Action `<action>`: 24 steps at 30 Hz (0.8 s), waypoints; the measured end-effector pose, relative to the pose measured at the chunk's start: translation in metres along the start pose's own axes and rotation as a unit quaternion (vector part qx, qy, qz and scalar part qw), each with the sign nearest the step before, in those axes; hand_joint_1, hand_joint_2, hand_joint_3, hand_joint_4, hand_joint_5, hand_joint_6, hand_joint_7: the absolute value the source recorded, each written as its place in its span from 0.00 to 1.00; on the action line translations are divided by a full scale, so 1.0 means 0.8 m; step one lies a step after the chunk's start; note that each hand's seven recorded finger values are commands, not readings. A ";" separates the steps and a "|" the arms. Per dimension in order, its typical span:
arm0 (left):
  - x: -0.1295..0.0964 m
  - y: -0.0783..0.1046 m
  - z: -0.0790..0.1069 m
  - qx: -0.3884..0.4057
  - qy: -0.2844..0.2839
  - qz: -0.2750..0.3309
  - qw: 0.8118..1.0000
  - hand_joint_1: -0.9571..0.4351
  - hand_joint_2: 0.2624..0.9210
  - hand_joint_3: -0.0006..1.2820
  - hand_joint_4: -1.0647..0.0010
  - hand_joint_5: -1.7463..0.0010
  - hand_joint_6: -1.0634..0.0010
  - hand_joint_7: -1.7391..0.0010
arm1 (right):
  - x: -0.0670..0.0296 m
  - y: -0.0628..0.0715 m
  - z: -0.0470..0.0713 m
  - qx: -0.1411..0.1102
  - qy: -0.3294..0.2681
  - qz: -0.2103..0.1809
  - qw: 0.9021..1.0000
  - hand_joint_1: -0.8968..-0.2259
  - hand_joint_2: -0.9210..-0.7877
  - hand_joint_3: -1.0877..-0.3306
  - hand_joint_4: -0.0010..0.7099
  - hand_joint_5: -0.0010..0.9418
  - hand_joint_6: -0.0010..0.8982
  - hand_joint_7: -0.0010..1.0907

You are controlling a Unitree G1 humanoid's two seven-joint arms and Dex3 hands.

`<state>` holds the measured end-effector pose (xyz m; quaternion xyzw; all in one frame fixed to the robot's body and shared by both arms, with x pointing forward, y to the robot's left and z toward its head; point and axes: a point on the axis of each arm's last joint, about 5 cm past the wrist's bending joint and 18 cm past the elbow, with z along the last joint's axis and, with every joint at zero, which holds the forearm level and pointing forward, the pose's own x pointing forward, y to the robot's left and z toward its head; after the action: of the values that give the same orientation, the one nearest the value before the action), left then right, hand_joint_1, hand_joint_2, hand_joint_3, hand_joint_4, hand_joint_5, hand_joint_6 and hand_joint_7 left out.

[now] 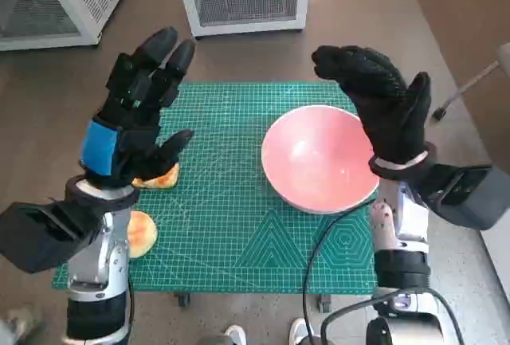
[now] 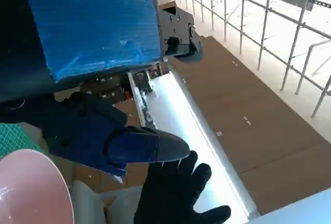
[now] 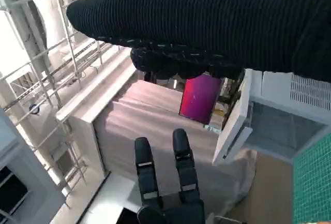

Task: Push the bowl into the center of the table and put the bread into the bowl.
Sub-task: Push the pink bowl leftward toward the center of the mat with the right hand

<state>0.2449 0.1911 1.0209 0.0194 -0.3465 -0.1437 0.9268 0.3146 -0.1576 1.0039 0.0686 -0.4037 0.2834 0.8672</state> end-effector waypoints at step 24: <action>-0.002 -0.002 -0.002 -0.005 0.005 0.002 1.000 0.27 1.00 0.25 0.76 1.00 0.91 0.70 | -0.001 0.000 0.000 0.001 0.002 -0.002 1.000 0.42 0.00 0.64 0.36 0.00 0.47 0.00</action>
<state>0.2445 0.1898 1.0183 0.0148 -0.3415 -0.1437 0.9287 0.3137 -0.1582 1.0032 0.0696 -0.4013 0.2827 0.8685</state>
